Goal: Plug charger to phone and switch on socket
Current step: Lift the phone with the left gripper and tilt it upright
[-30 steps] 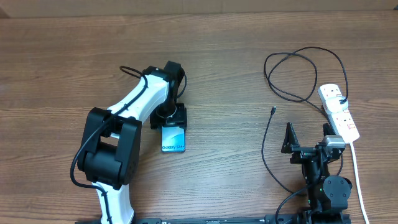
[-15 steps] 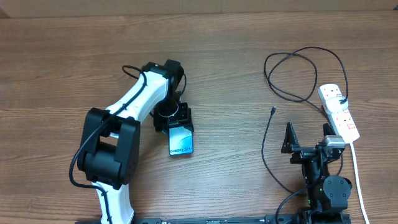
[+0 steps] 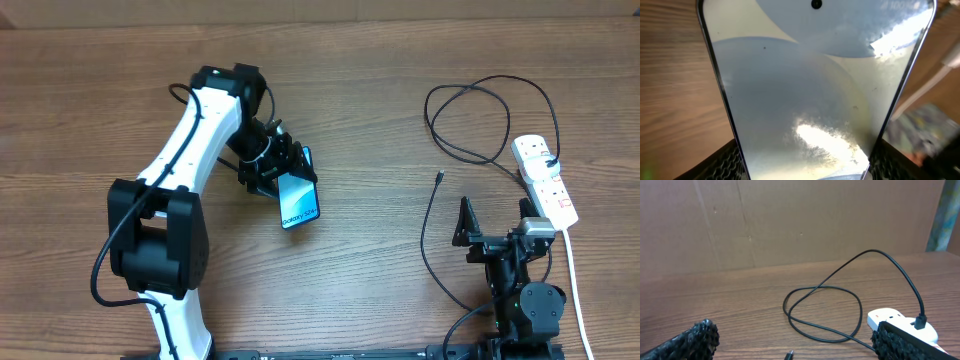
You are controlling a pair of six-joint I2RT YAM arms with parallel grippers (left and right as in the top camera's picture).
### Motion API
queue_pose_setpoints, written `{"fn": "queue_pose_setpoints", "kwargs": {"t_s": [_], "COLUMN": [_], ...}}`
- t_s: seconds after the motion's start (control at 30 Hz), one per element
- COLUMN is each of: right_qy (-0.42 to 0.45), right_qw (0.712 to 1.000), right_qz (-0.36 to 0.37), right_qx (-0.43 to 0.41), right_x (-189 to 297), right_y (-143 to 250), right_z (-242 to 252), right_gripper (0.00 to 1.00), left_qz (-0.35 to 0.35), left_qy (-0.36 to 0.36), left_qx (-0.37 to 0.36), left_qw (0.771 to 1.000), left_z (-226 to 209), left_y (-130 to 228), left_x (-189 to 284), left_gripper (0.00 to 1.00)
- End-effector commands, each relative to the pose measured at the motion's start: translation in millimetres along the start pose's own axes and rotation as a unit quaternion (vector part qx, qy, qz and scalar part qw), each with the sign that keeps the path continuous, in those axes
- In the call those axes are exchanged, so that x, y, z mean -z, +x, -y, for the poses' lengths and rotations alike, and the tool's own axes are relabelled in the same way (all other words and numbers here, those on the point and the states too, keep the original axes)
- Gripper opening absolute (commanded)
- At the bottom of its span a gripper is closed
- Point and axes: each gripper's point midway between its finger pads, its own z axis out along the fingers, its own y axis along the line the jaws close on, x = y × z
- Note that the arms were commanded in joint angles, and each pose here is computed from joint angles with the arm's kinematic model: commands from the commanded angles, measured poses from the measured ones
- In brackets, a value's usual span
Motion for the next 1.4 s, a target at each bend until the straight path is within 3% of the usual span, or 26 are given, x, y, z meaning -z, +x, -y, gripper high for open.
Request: {"fn": "queue_pose_setpoints", "kwargs": {"t_s": [0.0, 0.47, 1.37], "right_qy": [0.000, 0.000, 0.000], "right_qw": [1.000, 1.000, 1.000], "right_qz": [0.003, 0.003, 0.003], "right_qx": [0.001, 0.001, 0.001], "right_x": [-0.1, -0.1, -0.1], "right_y": [1.3, 1.3, 1.3], "right_z": [0.4, 0.4, 0.4], "right_gripper": [1.00, 1.00, 1.00], "left_qz": [-0.025, -0.047, -0.050], "left_qy": [0.101, 0.290, 0.297], "left_qx": [-0.038, -0.041, -0.040], "left_qw": [0.994, 0.955, 0.953], "left_z": [32.6, 75.2, 77.4], "left_y": [9.6, 14.3, 15.3], "left_x": [12.4, 50.6, 52.2], "left_gripper": [0.31, 0.29, 0.27]}}
